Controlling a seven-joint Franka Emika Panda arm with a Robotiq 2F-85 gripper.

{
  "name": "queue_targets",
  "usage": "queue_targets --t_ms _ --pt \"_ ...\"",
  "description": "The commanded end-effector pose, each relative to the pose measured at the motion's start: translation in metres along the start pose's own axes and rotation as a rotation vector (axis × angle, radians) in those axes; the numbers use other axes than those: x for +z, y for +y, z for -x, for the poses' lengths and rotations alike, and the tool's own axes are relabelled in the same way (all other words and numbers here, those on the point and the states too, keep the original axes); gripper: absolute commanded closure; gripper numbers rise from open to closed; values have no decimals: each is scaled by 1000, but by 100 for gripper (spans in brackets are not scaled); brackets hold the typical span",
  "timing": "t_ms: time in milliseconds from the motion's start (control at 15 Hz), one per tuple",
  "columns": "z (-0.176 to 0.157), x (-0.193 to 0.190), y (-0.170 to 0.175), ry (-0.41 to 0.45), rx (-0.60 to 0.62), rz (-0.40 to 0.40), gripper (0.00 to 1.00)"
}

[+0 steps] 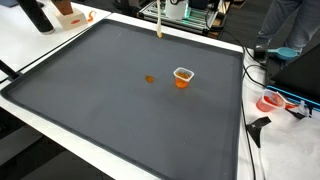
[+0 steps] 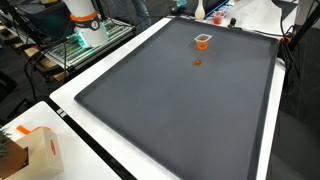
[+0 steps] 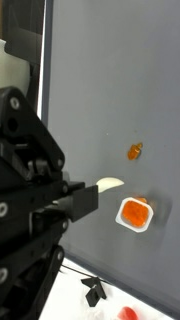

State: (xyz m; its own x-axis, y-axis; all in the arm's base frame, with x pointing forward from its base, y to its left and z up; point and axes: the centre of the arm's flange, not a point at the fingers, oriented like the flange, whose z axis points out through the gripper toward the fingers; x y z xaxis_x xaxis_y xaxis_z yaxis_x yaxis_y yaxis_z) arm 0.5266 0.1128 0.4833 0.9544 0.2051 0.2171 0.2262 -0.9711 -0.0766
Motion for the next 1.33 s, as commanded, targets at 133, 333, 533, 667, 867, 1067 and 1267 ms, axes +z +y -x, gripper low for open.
queue_targets --t_ms 133,333,533,667,867,1067,1267 --pt "-3 12 1 -11 6 -76 97" --pt "-5 36 0 -25 14 -190 97" --pt "-5 61 2 -33 4 -227 97" --pt "-4 77 3 -35 -3 -248 97" --pt "-1 102 4 -47 -18 -293 97" --pt "3 126 5 -61 -26 -311 97" --pt "5 145 3 -72 -45 -310 97"
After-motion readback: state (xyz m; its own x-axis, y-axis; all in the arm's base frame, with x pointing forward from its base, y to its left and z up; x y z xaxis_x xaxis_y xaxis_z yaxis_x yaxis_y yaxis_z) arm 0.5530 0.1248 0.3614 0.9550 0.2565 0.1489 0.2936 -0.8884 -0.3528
